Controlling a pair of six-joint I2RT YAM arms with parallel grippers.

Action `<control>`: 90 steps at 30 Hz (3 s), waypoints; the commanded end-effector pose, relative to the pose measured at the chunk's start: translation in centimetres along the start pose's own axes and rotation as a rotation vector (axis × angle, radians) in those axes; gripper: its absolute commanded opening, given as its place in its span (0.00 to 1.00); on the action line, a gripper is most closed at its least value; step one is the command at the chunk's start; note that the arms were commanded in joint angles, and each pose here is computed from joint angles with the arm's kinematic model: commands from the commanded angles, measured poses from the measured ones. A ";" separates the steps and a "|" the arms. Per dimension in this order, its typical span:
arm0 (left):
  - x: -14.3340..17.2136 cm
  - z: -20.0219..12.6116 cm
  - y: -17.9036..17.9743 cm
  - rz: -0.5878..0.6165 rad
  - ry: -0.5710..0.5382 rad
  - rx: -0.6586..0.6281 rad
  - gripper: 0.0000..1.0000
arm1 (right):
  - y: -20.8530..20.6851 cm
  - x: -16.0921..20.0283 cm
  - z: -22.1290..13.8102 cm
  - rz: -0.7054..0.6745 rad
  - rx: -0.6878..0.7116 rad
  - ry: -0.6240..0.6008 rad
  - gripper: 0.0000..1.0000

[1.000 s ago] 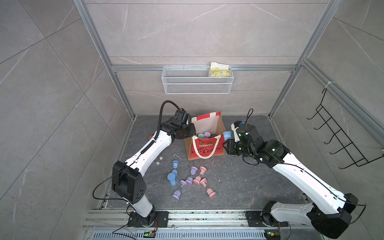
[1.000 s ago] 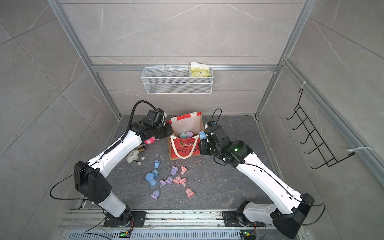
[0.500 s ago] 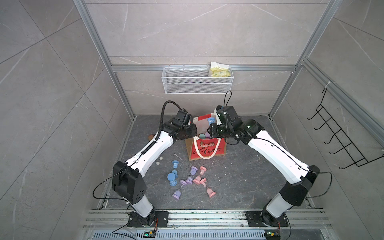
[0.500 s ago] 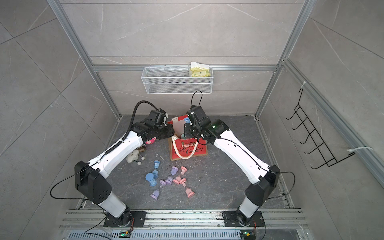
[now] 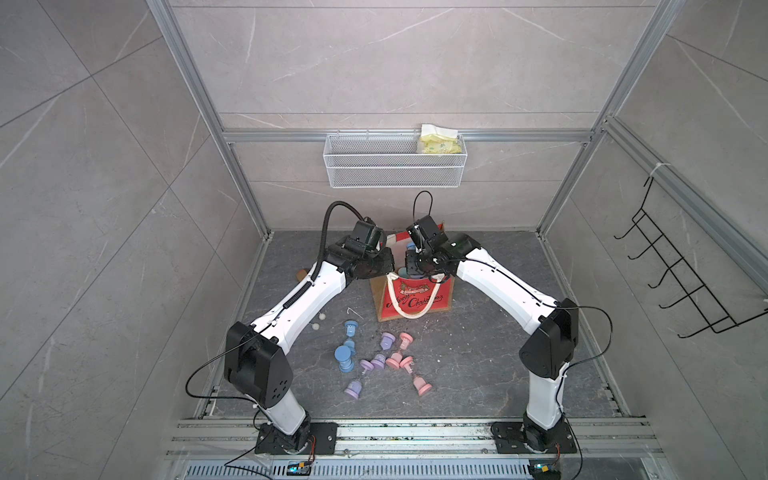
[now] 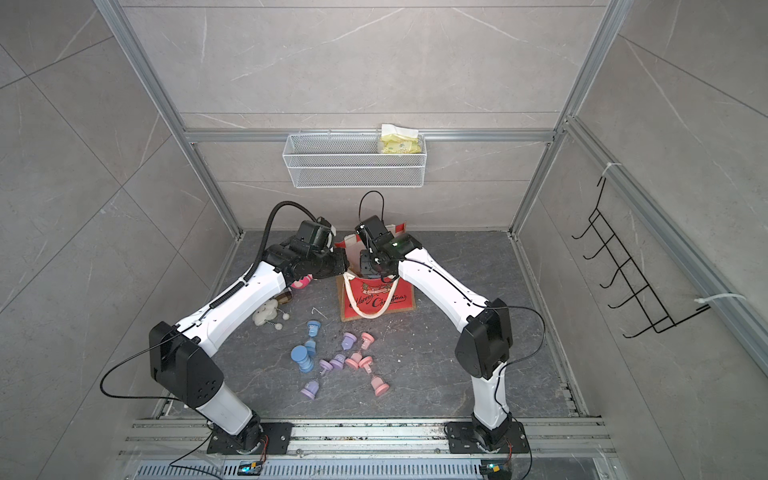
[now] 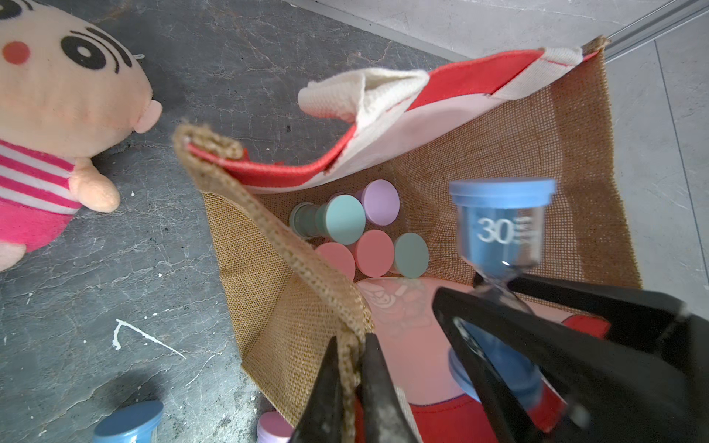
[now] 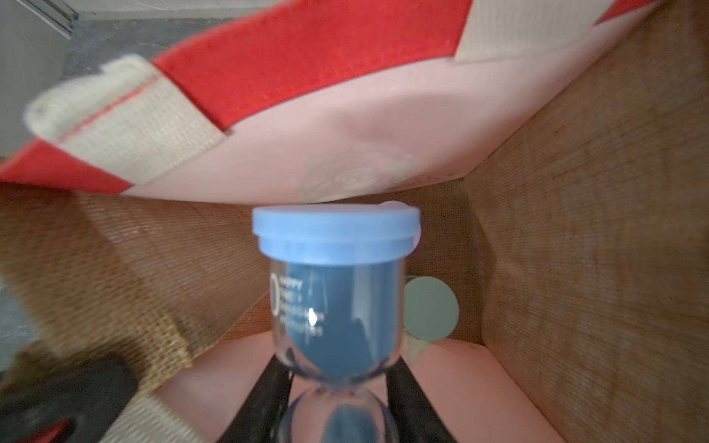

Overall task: Put the hourglass into the canvas bag
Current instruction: Place the hourglass in the canvas bag, then pick up the hourglass from the center of the board.

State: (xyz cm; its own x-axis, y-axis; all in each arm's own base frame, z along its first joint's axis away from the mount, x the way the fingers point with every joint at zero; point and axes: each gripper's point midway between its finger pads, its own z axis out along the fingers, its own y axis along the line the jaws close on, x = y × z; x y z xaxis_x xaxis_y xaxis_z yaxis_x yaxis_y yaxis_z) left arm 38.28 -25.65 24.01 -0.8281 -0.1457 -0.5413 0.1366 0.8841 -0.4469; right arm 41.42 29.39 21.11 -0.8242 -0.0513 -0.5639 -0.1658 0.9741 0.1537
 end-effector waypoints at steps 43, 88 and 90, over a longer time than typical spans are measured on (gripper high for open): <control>-2.9 -4.0 -3.4 0.041 -0.100 0.108 0.01 | -3.6 1.2 7.5 0.131 0.132 0.143 0.49; 1.1 -9.2 1.6 0.195 -0.101 -0.057 0.99 | 1.3 19.5 -11.0 -0.397 -0.171 0.203 0.94; 1.6 -9.6 2.1 0.190 -0.098 -0.070 1.00 | 1.6 22.4 -9.5 -0.439 -0.174 0.264 0.94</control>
State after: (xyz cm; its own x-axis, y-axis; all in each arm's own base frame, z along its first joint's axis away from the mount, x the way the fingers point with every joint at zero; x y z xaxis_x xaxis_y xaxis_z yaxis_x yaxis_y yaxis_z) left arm 33.10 -20.70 28.50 -0.7507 -0.0428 -0.6593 0.2269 0.9205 -0.3182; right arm 19.14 27.02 18.56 -0.7824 -0.4676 -0.4113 -0.5451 0.8336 0.0891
